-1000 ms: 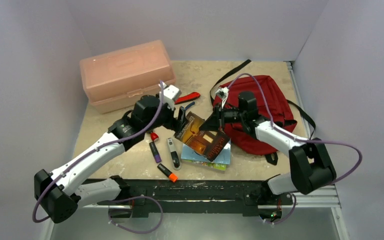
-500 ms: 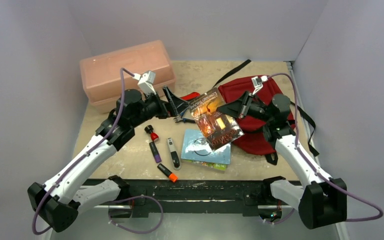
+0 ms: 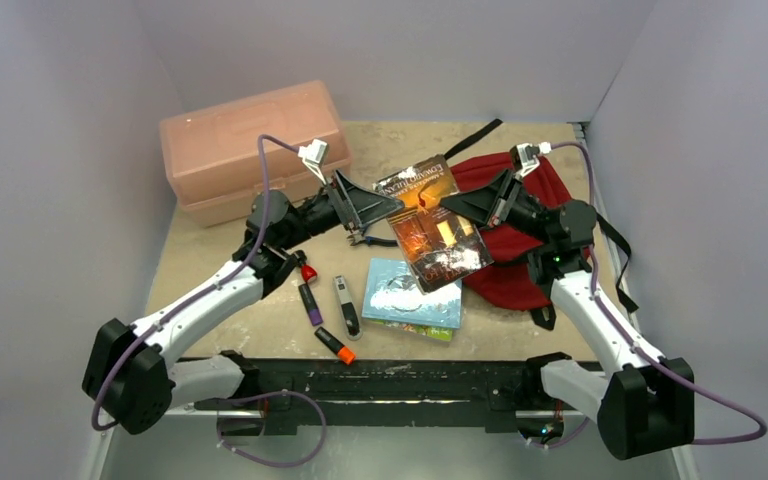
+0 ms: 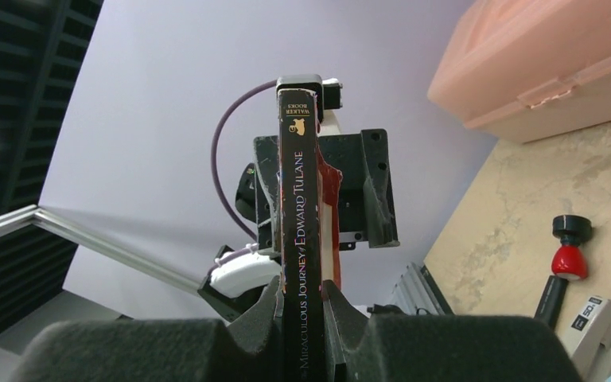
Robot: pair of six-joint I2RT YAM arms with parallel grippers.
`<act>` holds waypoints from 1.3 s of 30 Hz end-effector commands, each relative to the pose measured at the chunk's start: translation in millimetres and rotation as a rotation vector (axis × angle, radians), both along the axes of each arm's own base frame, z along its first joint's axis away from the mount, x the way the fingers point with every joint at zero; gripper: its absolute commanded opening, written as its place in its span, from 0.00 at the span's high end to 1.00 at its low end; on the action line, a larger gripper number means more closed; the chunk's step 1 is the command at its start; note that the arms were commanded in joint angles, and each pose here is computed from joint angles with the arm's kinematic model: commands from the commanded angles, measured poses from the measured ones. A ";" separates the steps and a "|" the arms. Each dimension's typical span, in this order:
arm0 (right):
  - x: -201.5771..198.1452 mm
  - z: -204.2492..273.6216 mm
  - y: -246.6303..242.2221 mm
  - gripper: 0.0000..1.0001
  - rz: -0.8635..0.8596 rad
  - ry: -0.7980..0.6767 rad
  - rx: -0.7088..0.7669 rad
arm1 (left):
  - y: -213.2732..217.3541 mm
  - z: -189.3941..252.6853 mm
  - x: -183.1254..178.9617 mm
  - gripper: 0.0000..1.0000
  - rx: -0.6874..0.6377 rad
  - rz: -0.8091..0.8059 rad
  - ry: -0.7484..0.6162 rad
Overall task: Pack the student bag
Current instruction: Pick up the book from the center of the board.
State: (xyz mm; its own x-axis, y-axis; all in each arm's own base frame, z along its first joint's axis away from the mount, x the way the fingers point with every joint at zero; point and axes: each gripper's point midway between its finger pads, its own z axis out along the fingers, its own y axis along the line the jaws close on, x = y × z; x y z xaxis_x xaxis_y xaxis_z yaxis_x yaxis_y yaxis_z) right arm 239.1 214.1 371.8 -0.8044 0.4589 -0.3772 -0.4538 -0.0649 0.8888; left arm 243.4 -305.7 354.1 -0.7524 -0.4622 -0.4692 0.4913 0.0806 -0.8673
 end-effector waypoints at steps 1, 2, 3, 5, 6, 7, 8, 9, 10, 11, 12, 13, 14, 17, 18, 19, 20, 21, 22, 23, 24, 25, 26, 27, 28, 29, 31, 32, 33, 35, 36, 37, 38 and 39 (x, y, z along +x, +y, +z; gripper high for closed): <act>-0.9 11.8 1.5 1.00 -0.018 -0.032 0.006 | -7.4 40.8 -19.4 0.46 -0.214 -0.125 -0.108; -0.4 9.9 2.8 1.00 -0.017 -0.032 -0.008 | -10.7 42.3 -20.2 0.55 -0.225 -0.140 -0.117; 0.2 8.3 3.5 1.00 -0.020 -0.039 -0.025 | -13.3 43.1 -19.4 0.65 -0.232 -0.150 -0.124; 4.8 2.3 3.7 1.00 -0.047 -0.043 -0.087 | -11.2 43.3 -14.2 0.83 -0.260 -0.121 -0.135; 8.9 -2.6 2.4 0.89 -0.081 -0.042 -0.130 | -7.2 43.7 -9.6 0.89 -0.279 -0.078 -0.138; 12.7 -8.8 0.5 0.72 -0.115 -0.032 -0.175 | -2.4 43.2 -4.9 0.95 -0.291 -0.031 -0.141; 14.9 -13.5 -2.3 0.54 -0.150 -0.030 -0.210 | 3.2 44.8 0.0 0.99 -0.302 0.023 -0.150; 15.7 -17.6 -4.5 0.44 -0.174 -0.026 -0.235 | 8.7 47.4 4.2 1.00 -0.310 0.071 -0.156; 14.3 -23.1 -5.7 0.37 -0.181 -0.022 -0.255 | 13.8 51.3 7.1 1.00 -0.318 0.111 -0.163; 12.9 -27.3 -6.8 0.33 -0.187 -0.022 -0.267 | 17.8 55.3 10.4 1.00 -0.331 0.140 -0.162; 12.1 -33.6 -7.9 0.29 -0.192 -0.014 -0.276 | 20.4 59.4 13.0 1.00 -0.348 0.159 -0.166; 8.8 -36.0 -8.1 0.25 -0.190 -0.017 -0.268 | 22.1 64.9 14.1 1.00 -0.371 0.167 -0.168; 4.7 -39.6 -8.0 0.22 -0.186 -0.017 -0.252 | 22.9 68.8 16.5 1.00 -0.395 0.171 -0.159; -7.3 -40.0 -9.4 0.15 -0.195 -0.013 -0.168 | 24.5 84.5 19.3 1.00 -0.485 0.156 -0.157; -10.9 -42.0 -9.4 0.14 -0.193 0.015 -0.131 | 24.7 88.7 20.9 1.00 -0.509 0.151 -0.158; -14.8 -34.5 -9.5 0.14 -0.194 0.005 -0.094 | 25.5 92.2 22.7 1.00 -0.531 0.152 -0.158; -18.0 -30.7 -9.3 0.14 -0.195 0.003 -0.064 | 25.8 94.9 24.8 1.00 -0.550 0.153 -0.156; -20.1 -27.5 -9.1 0.14 -0.201 0.004 -0.039 | 25.0 96.6 27.3 1.00 -0.564 0.151 -0.150; -21.6 -23.2 -8.5 0.14 -0.206 0.000 -0.020 | 24.2 99.1 28.3 1.00 -0.579 0.148 -0.148; -24.0 -18.6 -7.0 0.15 -0.207 -0.005 -0.005 | 23.5 101.6 29.6 1.00 -0.597 0.147 -0.143; -25.5 -14.7 -6.6 0.17 -0.210 -0.011 0.009 | 24.3 105.8 29.5 1.00 -0.622 0.149 -0.146; -27.7 -9.4 -6.7 0.20 -0.210 -0.020 0.030 | 22.9 107.5 29.4 1.00 -0.635 0.148 -0.144; -29.8 -3.8 -8.3 0.25 -0.217 -0.030 0.057 | 20.3 108.8 29.6 1.00 -0.638 0.143 -0.141; -31.4 1.7 -10.8 0.30 -0.229 -0.039 0.083 | 16.7 108.1 28.9 1.00 -0.634 0.136 -0.138; -32.0 6.5 -13.8 0.31 -0.246 -0.048 0.101 | 14.3 107.2 28.2 1.00 -0.632 0.134 -0.134; -31.9 11.6 -16.9 0.31 -0.267 -0.065 0.114 | 11.8 104.9 28.2 1.00 -0.629 0.135 -0.127; -33.1 18.7 -19.8 0.32 -0.289 -0.086 0.119 | 7.8 101.3 26.5 1.00 -0.631 0.129 -0.116; -34.6 22.4 -21.2 0.35 -0.297 -0.097 0.121 | 6.2 99.3 25.9 1.00 -0.631 0.127 -0.109; -35.4 24.8 -22.1 0.39 -0.303 -0.106 0.121 | 5.0 97.5 25.5 1.00 -0.629 0.128 -0.104; -35.3 26.6 -24.7 0.50 -0.327 -0.109 0.107 | 1.3 94.4 24.9 1.00 -0.617 0.127 -0.098; -35.9 27.5 -25.4 0.60 -0.335 -0.112 0.097 | -2.5 92.6 23.8 1.00 -0.600 0.121 -0.096; -36.5 28.2 -26.1 0.71 -0.342 -0.112 0.087 | -7.4 91.4 21.9 1.00 -0.575 0.109 -0.104; -37.0 29.6 -27.4 0.90 -0.356 -0.119 0.070 | -14.1 89.2 20.2 1.00 -0.536 0.094 -0.108; -34.0 27.9 -30.3 1.00 -0.391 -0.105 0.034 | -21.7 83.3 19.1 0.91 -0.476 0.082 -0.101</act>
